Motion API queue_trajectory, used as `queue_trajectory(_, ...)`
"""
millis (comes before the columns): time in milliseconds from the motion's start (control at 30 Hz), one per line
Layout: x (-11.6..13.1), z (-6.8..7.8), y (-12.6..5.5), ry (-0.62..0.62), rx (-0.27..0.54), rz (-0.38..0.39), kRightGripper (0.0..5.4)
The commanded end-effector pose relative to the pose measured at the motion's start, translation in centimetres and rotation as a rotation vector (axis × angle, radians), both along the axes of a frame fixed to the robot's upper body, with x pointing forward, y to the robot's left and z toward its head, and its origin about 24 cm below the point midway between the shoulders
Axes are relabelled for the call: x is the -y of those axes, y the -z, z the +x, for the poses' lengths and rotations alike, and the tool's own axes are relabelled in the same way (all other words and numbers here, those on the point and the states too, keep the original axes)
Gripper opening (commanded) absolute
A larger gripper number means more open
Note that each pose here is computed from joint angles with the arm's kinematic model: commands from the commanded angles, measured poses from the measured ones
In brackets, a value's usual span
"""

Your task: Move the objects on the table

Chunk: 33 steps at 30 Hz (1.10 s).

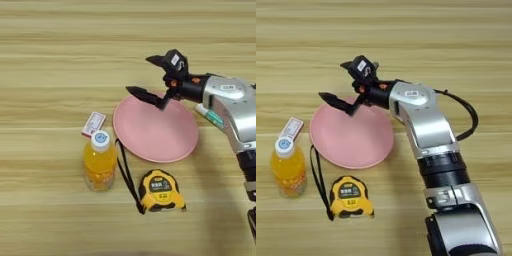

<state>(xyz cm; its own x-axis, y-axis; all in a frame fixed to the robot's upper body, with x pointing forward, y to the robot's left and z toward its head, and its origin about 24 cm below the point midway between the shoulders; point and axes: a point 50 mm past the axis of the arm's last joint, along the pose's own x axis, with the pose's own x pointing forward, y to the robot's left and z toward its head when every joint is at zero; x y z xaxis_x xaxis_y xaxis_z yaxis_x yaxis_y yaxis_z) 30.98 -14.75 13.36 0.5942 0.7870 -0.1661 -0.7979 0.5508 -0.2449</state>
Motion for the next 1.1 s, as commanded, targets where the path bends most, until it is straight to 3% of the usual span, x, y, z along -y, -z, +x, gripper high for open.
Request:
queue_trajectory(33,1.0,-1.4,-4.0,-0.036,0.22,0.065,5.35)
queue_trajectory(133,1.8,-3.1,-4.5,-0.061,0.249,0.137,5.35)
queue_trajectory(367,3.5,-6.1,-3.9,-0.108,0.218,0.157,5.35)
queue_trajectory(700,4.7,-7.4,-1.1,-0.253,0.028,-0.029,5.35)
queue_trajectory(833,4.3,-8.6,-0.1,-0.383,-0.085,-0.091,5.35)
queue_trajectory(1100,4.2,-10.0,0.9,-0.559,-0.231,-0.204,5.35)
